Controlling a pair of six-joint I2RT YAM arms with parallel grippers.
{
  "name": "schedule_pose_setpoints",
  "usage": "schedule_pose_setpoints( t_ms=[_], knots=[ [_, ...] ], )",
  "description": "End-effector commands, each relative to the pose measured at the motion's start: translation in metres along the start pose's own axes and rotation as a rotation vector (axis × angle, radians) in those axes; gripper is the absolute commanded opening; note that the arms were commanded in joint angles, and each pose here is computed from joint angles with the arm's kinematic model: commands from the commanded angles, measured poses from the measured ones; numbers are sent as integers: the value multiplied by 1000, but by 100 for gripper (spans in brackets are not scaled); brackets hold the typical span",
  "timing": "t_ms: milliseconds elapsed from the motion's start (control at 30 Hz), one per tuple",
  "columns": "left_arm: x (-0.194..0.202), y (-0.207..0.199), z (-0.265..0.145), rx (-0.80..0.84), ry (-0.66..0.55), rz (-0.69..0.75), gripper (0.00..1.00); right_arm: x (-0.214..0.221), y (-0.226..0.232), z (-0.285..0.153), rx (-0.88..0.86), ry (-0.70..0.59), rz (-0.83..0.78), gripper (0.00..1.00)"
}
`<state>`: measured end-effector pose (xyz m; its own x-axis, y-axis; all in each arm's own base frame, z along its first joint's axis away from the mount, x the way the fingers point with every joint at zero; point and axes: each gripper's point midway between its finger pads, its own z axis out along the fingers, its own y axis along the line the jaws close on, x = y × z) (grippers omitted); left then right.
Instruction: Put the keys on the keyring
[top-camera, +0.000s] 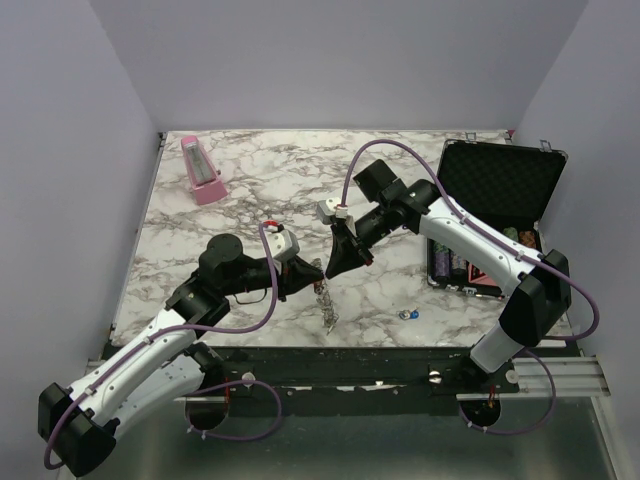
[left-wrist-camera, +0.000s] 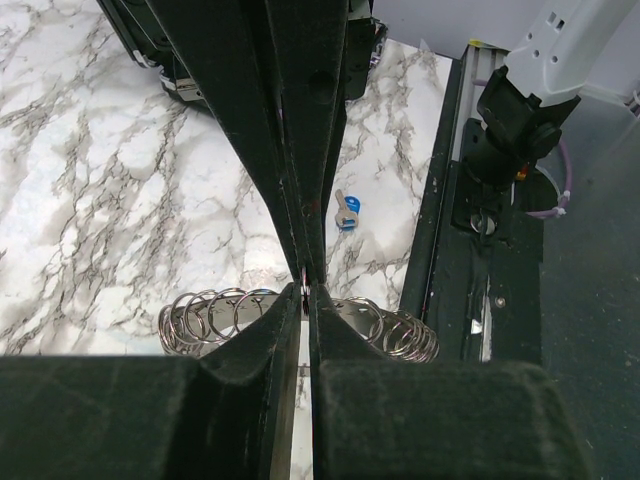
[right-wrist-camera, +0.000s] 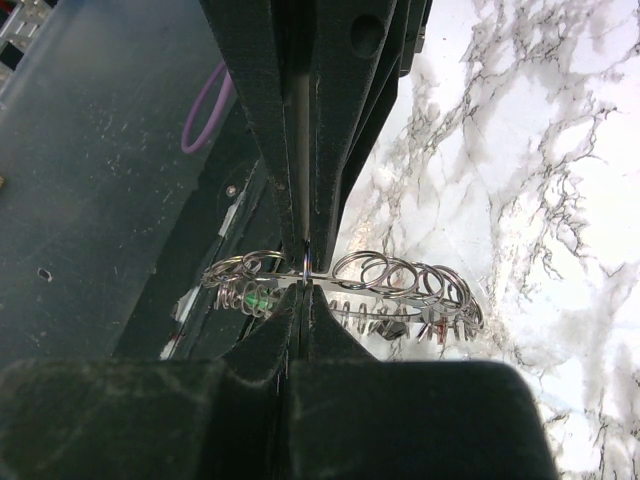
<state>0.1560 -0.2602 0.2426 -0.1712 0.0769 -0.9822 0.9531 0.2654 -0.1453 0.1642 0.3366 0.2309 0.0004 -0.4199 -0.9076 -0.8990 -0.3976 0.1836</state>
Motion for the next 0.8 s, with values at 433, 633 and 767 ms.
schedule_pose_setpoints(
  t_ms=[433, 633, 767],
  knots=[
    [0, 0, -3, -10, -15, 27, 0, -16, 5, 0, -24, -37, -34, 4],
    [-11, -3, -14, -35, -121, 101, 0, -23, 17, -3, -53, -59, -61, 48],
    [-9, -10, -18, -14, -162, 125, 0, -26, 22, -5, -58, -70, -77, 54]
  ],
)
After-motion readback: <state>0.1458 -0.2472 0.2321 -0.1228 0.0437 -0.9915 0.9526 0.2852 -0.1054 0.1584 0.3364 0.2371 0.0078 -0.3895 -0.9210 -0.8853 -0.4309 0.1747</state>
